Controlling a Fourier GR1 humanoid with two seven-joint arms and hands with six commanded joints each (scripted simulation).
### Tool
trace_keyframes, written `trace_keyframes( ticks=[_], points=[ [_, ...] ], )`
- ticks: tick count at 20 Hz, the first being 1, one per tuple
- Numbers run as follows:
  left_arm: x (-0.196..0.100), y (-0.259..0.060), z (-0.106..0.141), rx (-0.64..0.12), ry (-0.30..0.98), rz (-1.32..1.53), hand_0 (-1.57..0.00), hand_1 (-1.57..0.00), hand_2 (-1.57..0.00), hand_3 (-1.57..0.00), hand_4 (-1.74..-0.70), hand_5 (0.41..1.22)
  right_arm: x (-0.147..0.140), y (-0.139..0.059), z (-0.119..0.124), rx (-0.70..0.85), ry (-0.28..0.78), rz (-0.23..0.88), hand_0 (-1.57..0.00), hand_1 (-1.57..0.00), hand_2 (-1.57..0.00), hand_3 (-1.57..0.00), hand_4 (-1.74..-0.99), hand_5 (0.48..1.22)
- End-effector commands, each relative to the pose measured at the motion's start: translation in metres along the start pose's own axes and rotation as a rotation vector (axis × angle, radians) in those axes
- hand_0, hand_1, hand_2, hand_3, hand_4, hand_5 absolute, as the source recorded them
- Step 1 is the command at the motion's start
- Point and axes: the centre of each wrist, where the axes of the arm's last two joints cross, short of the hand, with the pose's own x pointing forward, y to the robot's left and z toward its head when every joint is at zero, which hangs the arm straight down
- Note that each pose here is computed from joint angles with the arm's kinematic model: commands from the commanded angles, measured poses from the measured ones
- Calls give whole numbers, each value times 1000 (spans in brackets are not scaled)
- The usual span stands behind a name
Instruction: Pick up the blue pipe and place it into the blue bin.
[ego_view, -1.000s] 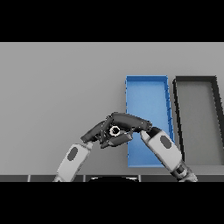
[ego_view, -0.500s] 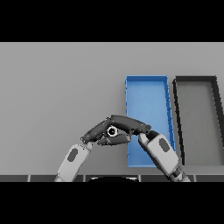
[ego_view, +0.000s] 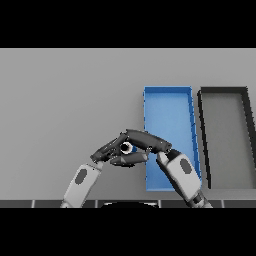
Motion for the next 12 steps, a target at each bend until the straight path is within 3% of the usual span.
trace_keyframes(
  ticks=[1,5,12],
  points=[
    [-3,-2,0,4,2,2,-100,-93,-91,-71,-977,682,0,0,0,-5,7,3,-1570,-1570,-1570,-1569,-1499,1219],
    [-3,0,-2,24,61,34,-40,-38,-37,-29,-968,557,-2,-1,1,-15,-34,-9,-1571,-1571,-1571,-1570,-1498,1220],
    [-9,-2,1,23,101,35,-8,-7,-7,-5,-973,489,37,-28,-4,-51,-92,-140,-1571,-1571,-1571,-1571,-1494,1221]
  ],
)
